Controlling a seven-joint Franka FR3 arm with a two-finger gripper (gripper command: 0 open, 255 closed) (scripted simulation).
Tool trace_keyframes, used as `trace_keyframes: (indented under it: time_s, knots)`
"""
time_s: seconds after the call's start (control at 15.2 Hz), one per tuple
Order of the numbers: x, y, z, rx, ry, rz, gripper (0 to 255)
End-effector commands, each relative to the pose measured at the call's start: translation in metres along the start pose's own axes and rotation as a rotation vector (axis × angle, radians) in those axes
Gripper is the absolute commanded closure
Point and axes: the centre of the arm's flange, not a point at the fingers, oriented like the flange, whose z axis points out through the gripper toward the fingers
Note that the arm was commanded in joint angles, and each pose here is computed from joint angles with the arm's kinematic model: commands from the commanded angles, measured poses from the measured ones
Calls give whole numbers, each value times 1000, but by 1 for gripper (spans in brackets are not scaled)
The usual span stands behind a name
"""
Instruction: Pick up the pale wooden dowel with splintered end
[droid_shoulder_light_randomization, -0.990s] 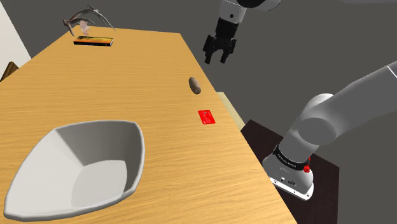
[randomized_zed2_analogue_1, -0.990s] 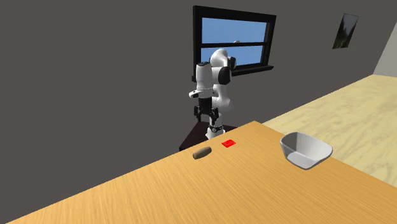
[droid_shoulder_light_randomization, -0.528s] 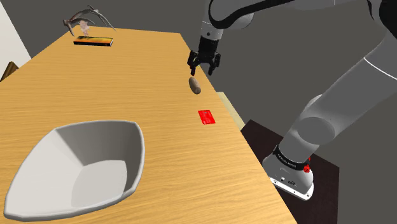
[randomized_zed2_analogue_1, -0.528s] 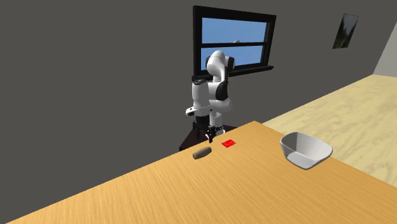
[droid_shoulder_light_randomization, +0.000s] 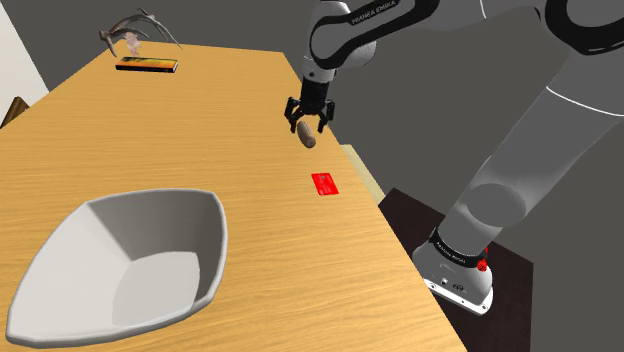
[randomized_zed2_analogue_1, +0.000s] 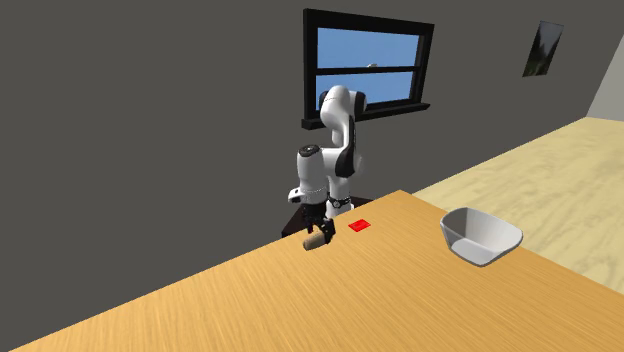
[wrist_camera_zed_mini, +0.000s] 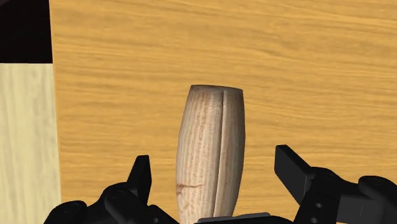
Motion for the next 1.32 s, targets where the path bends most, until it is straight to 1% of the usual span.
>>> trace_keyframes:
  time_s: [0.0, 0.2, 0.26, 0.86, 1.25]
  knots:
    - [1, 1, 11, 0, 0, 1, 0]
    - [1, 2, 19, 0, 0, 1, 0]
    - [2, 2, 19, 0, 0, 1, 255]
    - [1, 2, 19, 0, 0, 1, 255]
    - [-1, -1, -12, 0, 0, 1, 255]
